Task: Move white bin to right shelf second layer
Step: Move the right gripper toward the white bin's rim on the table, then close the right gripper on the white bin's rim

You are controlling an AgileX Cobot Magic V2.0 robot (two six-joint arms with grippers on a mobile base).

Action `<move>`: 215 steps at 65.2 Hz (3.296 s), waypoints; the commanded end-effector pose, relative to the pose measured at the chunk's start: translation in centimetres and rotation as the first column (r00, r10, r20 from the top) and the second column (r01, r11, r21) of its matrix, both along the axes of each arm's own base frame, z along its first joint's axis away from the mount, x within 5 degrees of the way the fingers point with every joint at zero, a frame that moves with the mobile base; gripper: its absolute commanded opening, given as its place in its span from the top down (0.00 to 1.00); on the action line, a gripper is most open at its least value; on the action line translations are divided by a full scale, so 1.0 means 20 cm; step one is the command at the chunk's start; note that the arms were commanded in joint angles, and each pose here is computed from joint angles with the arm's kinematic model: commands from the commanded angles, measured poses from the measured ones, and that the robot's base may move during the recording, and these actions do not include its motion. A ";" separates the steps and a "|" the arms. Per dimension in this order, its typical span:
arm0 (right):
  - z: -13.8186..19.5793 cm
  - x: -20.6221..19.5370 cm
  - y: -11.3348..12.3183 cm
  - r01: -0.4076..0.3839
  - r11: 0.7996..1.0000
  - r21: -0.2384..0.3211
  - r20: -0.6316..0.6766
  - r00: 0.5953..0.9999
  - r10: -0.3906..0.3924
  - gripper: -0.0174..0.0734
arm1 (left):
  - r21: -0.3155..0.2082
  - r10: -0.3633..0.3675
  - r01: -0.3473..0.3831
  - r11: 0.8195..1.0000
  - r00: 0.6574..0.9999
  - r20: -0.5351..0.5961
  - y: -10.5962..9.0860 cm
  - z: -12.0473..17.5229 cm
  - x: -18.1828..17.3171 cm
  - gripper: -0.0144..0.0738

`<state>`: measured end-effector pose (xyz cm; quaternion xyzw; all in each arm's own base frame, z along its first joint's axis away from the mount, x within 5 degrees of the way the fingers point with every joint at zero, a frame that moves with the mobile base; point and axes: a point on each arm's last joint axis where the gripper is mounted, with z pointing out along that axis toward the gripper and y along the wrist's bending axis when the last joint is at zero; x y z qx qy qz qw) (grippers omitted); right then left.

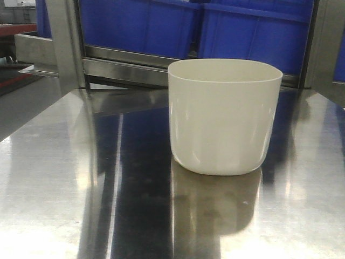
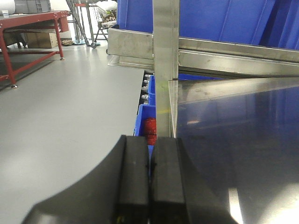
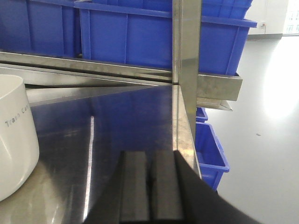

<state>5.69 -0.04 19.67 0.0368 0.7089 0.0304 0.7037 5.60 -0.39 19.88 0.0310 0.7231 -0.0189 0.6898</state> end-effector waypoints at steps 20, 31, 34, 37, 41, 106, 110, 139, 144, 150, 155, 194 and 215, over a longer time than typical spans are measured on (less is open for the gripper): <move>0.07 -0.01 0.00 0.004 1.000 -0.018 0.127 0.992 -0.002 0.76 | -0.008 0.003 -0.002 1.000 0.998 0.068 0.00 -0.02 0.00 0.74; 0.07 -0.01 0.00 0.004 1.000 -0.018 0.127 0.992 -0.002 0.76 | -0.008 0.003 -0.002 1.000 0.998 0.068 0.00 -0.02 0.00 0.74; 0.07 -0.01 0.00 0.004 1.000 -0.018 0.127 0.992 -0.002 0.76 | -0.008 0.003 -0.002 1.000 0.998 0.068 0.00 -0.02 0.00 0.74; 0.07 -0.01 0.00 0.004 1.000 -0.018 0.127 0.992 -0.002 0.76 | -0.008 0.003 -0.002 1.000 0.998 0.068 0.00 -0.02 0.00 0.74; 0.07 -0.01 0.00 0.004 1.000 -0.018 0.127 0.992 -0.002 0.76 | -0.008 0.003 -0.002 1.000 0.998 0.068 0.00 -0.02 0.00 0.74; 0.27 -0.02 0.00 0.000 1.000 -0.016 0.083 0.997 0.001 0.76 | -0.008 0.003 -0.002 1.000 0.998 0.068 0.00 -0.02 0.00 0.74; 0.32 -0.01 0.00 -0.002 1.000 -0.016 0.033 0.999 0.002 0.76 | -0.008 0.003 -0.002 1.000 0.998 0.068 0.00 -0.02 0.00 0.74; 0.49 0.32 0.03 0.053 0.989 0.141 -0.501 0.865 0.025 0.58 | -0.008 0.003 -0.002 1.000 0.998 0.068 0.00 -0.02 0.00 0.74; 0.51 0.39 0.07 0.050 0.989 0.136 -0.555 0.831 0.035 0.45 | -0.008 0.003 -0.002 1.000 0.998 0.068 0.00 -0.02 0.00 0.74; 0.56 0.46 0.15 -0.010 0.995 0.102 -0.591 0.804 0.068 0.38 | -0.008 0.003 -0.002 1.000 0.998 0.068 0.00 -0.02 0.00 0.74; 0.61 0.53 0.24 -0.078 0.994 0.073 -0.626 0.773 0.107 0.38 | -0.008 0.003 -0.002 1.000 0.998 0.068 0.00 -0.02 0.00 0.74; 0.87 1.01 0.73 -0.045 0.997 0.066 -0.882 0.464 0.080 0.38 | -0.008 0.003 -0.002 1.000 0.998 0.068 0.00 -0.02 0.00 0.74; 0.83 1.10 0.77 -0.053 0.995 0.084 -0.863 0.496 0.099 0.38 | -0.008 0.003 -0.002 1.000 0.998 0.068 0.00 -0.02 0.00 0.74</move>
